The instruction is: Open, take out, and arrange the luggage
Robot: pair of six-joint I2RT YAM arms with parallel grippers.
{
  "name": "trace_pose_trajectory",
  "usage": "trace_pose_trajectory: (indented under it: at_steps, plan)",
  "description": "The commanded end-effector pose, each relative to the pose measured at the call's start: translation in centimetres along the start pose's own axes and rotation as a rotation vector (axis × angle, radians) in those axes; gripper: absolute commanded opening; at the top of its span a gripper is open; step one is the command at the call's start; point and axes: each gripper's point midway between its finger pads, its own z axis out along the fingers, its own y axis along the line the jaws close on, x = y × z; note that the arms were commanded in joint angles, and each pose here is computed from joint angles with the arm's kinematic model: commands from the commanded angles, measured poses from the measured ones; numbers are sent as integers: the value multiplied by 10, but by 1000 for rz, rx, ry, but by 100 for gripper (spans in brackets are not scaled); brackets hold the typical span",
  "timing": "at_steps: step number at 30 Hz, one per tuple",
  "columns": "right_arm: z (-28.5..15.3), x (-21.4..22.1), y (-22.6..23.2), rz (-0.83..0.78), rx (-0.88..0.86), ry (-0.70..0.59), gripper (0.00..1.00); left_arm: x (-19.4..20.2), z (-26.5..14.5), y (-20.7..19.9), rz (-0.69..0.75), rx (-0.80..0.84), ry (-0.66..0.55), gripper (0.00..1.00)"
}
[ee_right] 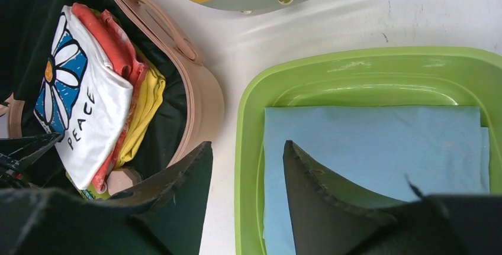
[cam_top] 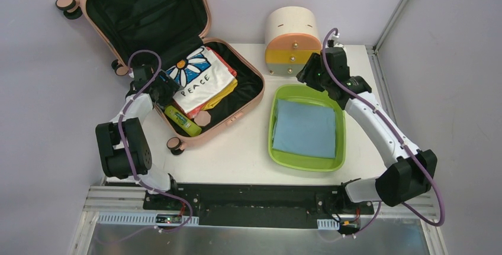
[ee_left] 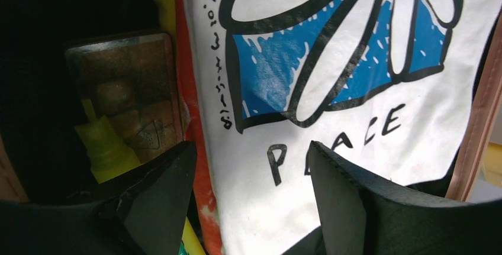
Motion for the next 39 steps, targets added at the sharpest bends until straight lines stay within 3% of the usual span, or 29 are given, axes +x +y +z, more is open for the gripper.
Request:
trace_pose_trajectory:
  at_steps: [1,6,16,34,35,39]
  plan:
    - [-14,-16,9,11,-37,-69,51,1,5,2,-22,19,-1,71]
    - [-13,-16,8,14,-36,-68,51,2,8,-3,-29,52,5,68]
    - [-8,-8,6,26,-34,-53,51,-12,-9,-29,3,156,-48,51]
    - [4,4,19,85,-71,-9,51,-15,-12,-32,-24,163,-65,48]
    - [5,4,25,84,-85,-9,52,-15,-11,-32,-26,161,-65,45]
    - [14,4,49,92,-111,5,53,-15,-12,-33,-35,163,-66,19]
